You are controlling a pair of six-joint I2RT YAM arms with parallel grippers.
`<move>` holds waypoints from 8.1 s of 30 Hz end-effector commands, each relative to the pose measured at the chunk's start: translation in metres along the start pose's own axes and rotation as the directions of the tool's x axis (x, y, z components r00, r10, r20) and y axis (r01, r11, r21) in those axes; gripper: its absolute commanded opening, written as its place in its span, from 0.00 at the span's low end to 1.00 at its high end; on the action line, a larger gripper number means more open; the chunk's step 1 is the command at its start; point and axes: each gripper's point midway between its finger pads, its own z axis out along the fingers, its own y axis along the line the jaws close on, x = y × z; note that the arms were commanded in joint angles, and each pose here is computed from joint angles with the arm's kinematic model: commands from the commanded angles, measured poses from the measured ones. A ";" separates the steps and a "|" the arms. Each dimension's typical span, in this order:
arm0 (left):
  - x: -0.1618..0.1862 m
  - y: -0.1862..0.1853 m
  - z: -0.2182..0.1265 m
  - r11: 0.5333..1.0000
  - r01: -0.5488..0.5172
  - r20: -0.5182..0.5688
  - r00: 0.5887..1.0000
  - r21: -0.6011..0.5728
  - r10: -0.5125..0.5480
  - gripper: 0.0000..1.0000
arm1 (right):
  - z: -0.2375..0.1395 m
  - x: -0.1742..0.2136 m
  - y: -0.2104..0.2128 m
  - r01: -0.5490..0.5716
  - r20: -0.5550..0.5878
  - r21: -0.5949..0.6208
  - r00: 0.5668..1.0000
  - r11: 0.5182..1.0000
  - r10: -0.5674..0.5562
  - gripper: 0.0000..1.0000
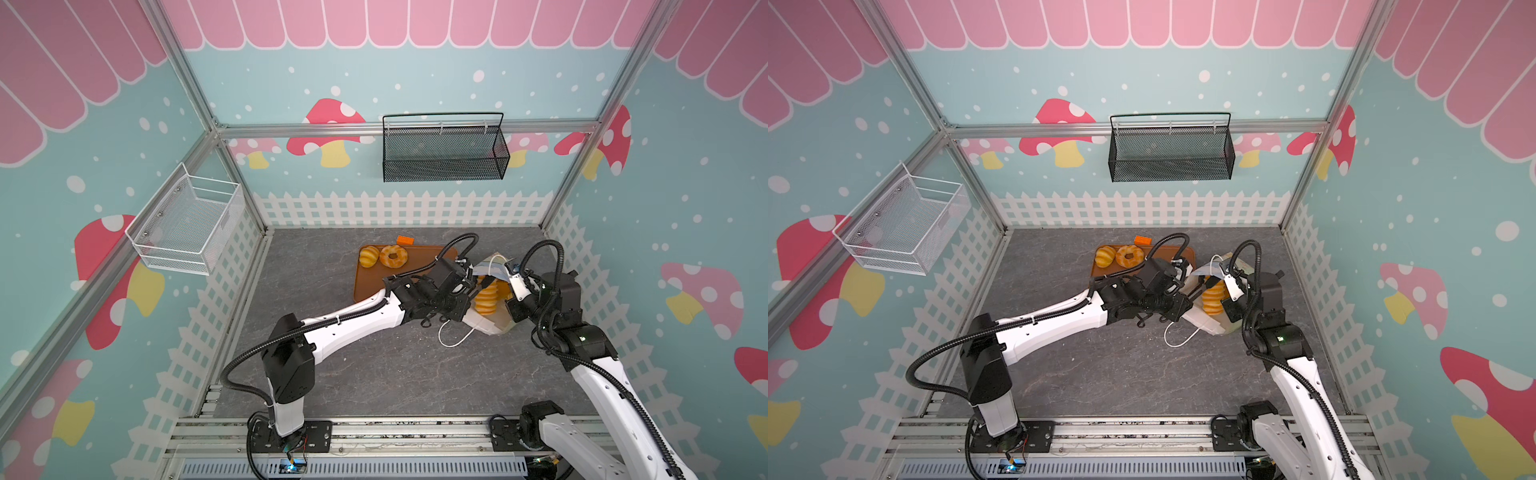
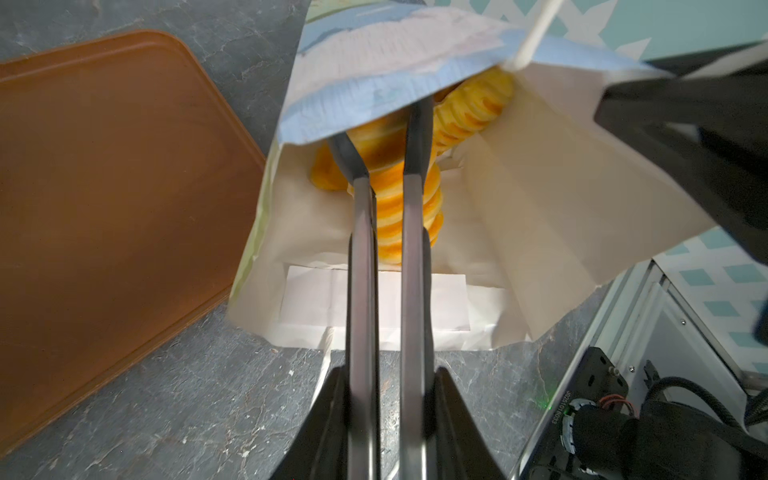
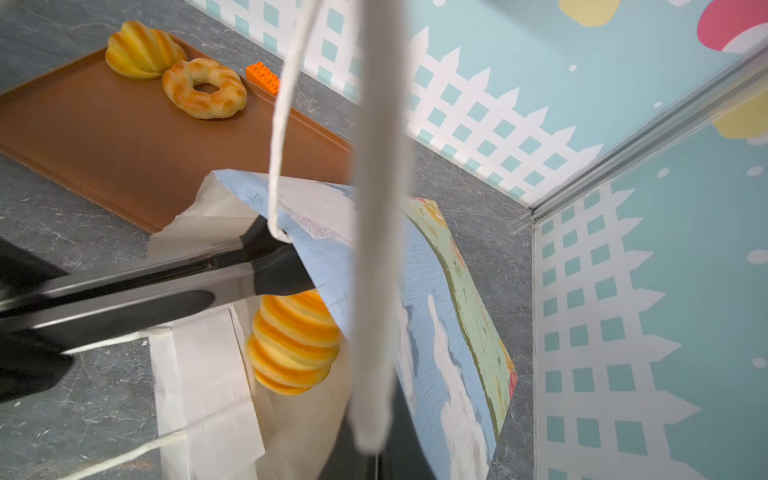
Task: Take the fake bread out of the paper bag
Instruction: 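Pull the pinched long striped bread up out of the bag with the tongs, then carry the striped bread over the tray and lower it with the tongs, then open the tongs to release the striped bread onto the tray, then move the open tongs back toward the bag opening held by the right gripper, then reach the tongs into the bag toward the flat orange bread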
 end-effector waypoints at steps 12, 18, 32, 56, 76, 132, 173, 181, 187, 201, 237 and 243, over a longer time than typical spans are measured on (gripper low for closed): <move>-0.040 -0.009 -0.096 0.998 -0.063 0.262 0.964 0.025 0.054 0.00 | -0.003 -0.010 -0.011 -0.073 0.013 0.046 0.997 0.996 0.073 0.00; -0.050 0.001 -0.136 0.997 -0.075 0.349 0.934 -0.033 0.081 0.00 | -0.003 -0.011 -0.011 -0.076 0.021 0.043 0.997 0.996 0.075 0.00; -0.055 0.036 -0.197 0.997 0.017 0.466 0.885 -0.073 0.019 0.00 | 0.002 -0.010 -0.011 -0.057 0.011 0.043 0.998 0.997 0.056 0.00; 0.055 0.239 -0.146 0.907 0.405 0.090 0.913 -0.114 -0.397 0.00 | -0.001 -0.019 -0.002 -0.007 0.061 -0.011 0.998 1.000 0.007 0.00; 0.072 0.293 -0.135 0.934 0.289 -0.133 0.938 -0.209 -0.320 0.00 | -0.001 -0.015 -0.001 0.020 0.051 -0.008 0.998 1.000 -0.019 0.00; 0.056 0.347 -0.130 0.905 0.200 -0.117 0.958 -0.376 -0.260 0.47 | 0.006 -0.019 0.000 0.036 0.044 -0.023 0.998 0.999 -0.035 0.00; 0.001 0.052 -0.132 0.793 -0.574 0.041 0.804 -0.202 0.593 0.45 | -0.009 -0.032 0.000 0.041 0.120 -0.027 0.992 0.999 -0.037 0.00; 0.022 0.028 -0.100 0.706 -0.681 -0.020 0.723 -0.193 0.691 0.42 | -0.008 -0.031 0.002 0.040 0.122 -0.036 0.992 0.999 -0.035 0.00; 0.021 0.028 -0.075 0.725 -0.667 -0.068 0.742 -0.173 0.667 0.42 | -0.007 -0.029 0.003 0.045 0.116 -0.036 0.992 0.998 -0.040 0.00; 0.003 0.053 -0.008 0.790 -0.568 -0.225 0.821 -0.232 0.525 0.42 | -0.007 -0.024 0.011 0.024 0.084 -0.087 0.996 0.996 -0.017 0.00; 0.032 0.021 -0.001 0.896 -0.440 -0.259 0.873 -0.054 0.413 0.35 | -0.007 -0.008 0.019 -0.001 0.088 -0.096 0.996 0.995 0.010 0.00; 0.028 0.039 0.003 0.927 -0.369 -0.270 0.902 -0.071 0.338 0.44 | -0.007 -0.011 0.018 0.000 0.093 -0.098 0.996 0.995 0.009 0.00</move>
